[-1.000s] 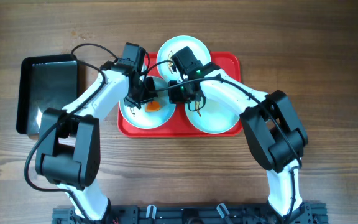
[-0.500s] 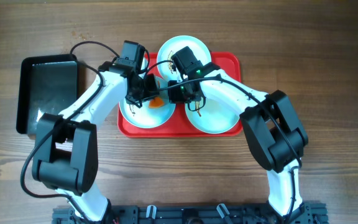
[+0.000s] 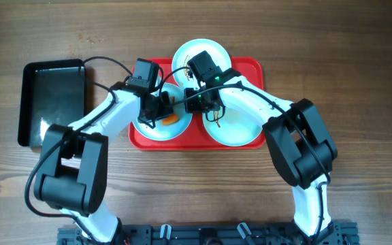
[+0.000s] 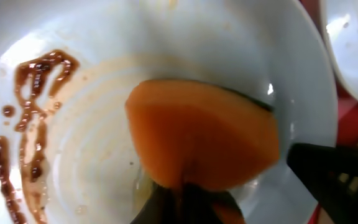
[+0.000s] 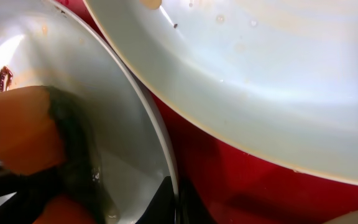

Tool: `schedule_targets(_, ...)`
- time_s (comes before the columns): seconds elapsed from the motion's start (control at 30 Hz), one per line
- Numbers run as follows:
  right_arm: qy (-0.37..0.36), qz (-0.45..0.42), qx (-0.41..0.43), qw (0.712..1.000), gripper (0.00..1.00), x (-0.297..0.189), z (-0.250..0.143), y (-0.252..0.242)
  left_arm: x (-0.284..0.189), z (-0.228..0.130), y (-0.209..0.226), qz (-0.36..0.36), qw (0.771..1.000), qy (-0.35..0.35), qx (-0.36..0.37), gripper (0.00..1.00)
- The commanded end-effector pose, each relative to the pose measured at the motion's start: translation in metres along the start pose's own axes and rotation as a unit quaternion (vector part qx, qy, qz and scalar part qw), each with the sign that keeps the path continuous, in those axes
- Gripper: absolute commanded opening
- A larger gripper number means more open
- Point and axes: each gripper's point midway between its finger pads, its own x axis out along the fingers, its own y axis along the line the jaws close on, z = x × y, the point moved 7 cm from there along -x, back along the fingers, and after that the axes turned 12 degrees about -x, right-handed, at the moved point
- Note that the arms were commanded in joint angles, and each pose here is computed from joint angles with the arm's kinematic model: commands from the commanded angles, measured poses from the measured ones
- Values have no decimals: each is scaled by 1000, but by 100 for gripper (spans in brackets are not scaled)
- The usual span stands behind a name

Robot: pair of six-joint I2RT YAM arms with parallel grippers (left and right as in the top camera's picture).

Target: Clean dirty plates on tray and stack at the side

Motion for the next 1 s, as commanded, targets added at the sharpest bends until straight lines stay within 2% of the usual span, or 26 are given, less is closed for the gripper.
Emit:
schedule_targets(0.0, 15, -19, 12, 1000, 4, 13, -8, -10, 12, -10, 38, 111, 993, -25, -4, 4)
schedule_targets(0.3, 15, -19, 12, 1000, 4, 13, -8, -10, 6, 1, 62, 215, 971, -101, 4, 4)
schedule_targets(0.53, 15, -20, 12, 1000, 4, 13, -8, -10, -11, 11, 60, 237, 961, -141, 5, 4)
schedule_targets(0.67, 15, -20, 12, 1000, 4, 13, -8, -10, -27, 18, 48, 213, 964, -156, 3, 4)
schedule_targets(0.97, 13, -19, 12, 1000, 4, 13, -7, -9, -42, 9, 7, 43, 994, -98, 8, 4)
